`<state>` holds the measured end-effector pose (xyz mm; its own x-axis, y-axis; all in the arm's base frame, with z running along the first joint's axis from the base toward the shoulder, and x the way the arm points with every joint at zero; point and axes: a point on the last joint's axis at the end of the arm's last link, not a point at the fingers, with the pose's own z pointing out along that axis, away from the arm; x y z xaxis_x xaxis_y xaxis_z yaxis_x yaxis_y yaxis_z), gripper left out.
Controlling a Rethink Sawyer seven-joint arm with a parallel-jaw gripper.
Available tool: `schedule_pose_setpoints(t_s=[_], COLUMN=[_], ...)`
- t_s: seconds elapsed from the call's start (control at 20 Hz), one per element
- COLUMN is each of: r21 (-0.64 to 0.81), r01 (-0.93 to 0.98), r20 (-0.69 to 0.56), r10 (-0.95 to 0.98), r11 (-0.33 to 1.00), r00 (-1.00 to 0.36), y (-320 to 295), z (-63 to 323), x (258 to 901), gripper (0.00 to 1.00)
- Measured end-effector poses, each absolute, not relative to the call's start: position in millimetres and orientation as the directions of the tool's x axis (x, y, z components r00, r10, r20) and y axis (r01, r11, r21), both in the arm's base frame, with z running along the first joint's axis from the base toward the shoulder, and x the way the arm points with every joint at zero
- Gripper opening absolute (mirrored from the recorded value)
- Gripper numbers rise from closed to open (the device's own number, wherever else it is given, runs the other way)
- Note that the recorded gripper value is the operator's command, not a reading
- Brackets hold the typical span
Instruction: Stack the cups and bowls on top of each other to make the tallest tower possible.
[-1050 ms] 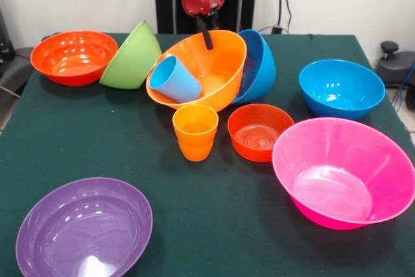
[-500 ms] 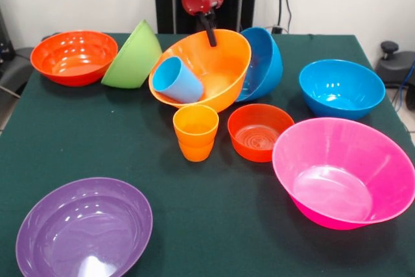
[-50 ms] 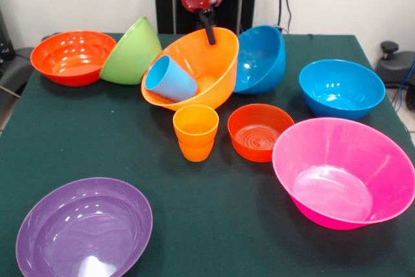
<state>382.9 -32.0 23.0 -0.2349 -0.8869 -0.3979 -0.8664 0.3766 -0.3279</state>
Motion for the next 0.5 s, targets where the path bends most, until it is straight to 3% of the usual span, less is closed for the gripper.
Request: schedule_pose_setpoints(t_s=[0.5], r21=[-0.434], r01=[-0.846], r20=[-0.347], r10=[-0.924], r11=[0.311], r00=[-0.161], y=[-31], z=[61], x=[405], gripper=[0.0])
